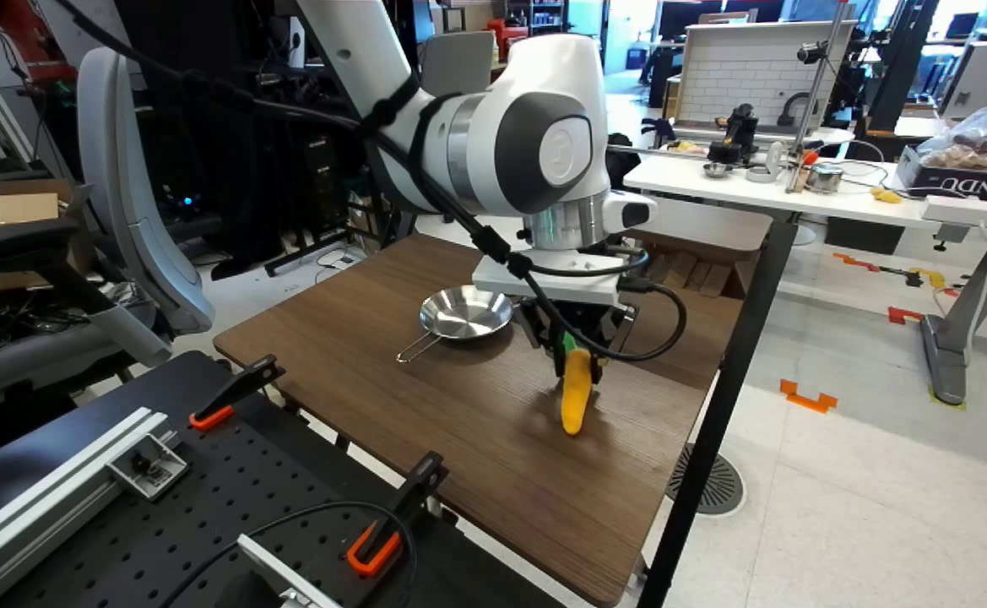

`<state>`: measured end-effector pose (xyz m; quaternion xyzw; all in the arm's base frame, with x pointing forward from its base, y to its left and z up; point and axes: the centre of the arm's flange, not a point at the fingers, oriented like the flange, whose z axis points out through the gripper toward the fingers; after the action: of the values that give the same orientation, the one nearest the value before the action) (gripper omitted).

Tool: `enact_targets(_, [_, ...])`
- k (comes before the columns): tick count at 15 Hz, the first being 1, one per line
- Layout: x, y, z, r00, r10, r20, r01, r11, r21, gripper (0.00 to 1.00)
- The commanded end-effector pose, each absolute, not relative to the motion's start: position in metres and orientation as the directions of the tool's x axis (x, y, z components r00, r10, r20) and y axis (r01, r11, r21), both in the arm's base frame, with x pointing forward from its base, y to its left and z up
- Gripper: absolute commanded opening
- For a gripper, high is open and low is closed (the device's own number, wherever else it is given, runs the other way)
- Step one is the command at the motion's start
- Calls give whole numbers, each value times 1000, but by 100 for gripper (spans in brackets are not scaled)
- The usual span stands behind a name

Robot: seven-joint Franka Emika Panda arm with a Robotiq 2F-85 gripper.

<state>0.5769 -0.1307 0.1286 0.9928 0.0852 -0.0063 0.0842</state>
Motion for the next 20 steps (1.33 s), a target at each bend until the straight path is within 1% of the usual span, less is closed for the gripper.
enact_targets(1, [579,-134,139,983,185,16,180,-968,176,13])
enact_targets(2, [579,-133,143,984,179,17,173,-968,181,5])
enact_targets(3, [578,-133,148,985,174,21,167,-969,182,1])
enact_targets(4, [578,-133,155,985,171,26,163,-970,180,1])
enact_targets(5, [578,-132,162,985,168,33,159,-971,180,4])
enact_targets(6, [578,-131,169,985,166,40,156,-971,184,4])
enact_targets(7, [579,-129,179,985,165,52,153,-970,188,1])
enact_targets(12, [580,-109,224,978,184,103,162,-968,192,3])
enact_targets(16, [582,-77,247,966,219,136,191,-963,189,3])
enact_targets(20, [590,-35,249,954,262,145,235,-955,179,3])
